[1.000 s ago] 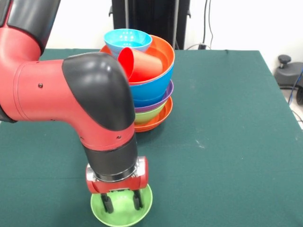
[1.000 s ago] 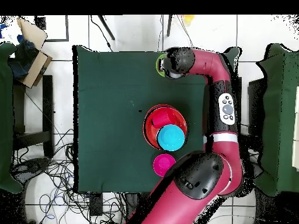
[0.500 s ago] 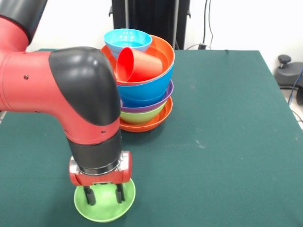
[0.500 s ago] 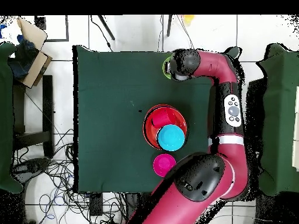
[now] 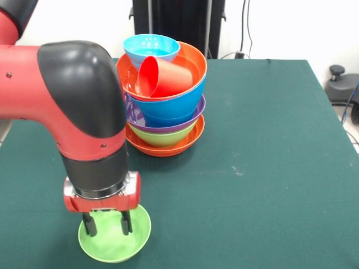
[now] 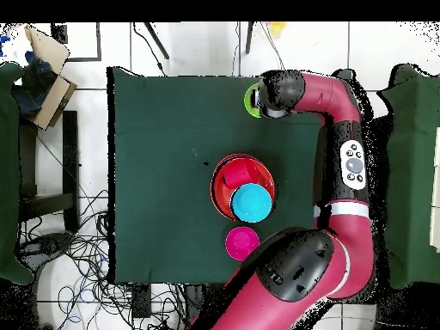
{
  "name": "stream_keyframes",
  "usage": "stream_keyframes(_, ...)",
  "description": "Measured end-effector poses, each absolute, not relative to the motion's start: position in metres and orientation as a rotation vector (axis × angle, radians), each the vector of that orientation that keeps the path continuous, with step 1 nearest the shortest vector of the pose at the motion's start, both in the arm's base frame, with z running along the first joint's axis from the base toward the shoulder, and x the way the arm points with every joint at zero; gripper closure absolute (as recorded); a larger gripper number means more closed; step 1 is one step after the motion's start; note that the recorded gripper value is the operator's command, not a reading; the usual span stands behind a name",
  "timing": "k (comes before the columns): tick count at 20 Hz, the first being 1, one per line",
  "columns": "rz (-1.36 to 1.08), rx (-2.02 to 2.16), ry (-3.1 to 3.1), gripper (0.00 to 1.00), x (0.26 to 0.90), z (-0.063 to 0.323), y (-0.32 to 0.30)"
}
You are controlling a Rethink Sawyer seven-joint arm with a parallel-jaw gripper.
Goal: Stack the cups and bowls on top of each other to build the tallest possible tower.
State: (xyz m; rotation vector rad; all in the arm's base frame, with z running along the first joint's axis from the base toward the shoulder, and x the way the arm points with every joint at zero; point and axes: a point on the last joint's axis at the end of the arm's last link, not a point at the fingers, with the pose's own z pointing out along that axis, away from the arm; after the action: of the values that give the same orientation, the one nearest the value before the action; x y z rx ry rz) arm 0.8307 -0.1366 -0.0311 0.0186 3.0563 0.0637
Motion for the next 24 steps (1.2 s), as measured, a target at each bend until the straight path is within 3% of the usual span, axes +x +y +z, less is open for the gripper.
stream_keyframes(12,0.045,0.027,3.065,0.0,0.826,0.005,-0.148)
stream_keyframes(24,0.029,0.053,3.077,0.0,0.822,0.009,-0.158)
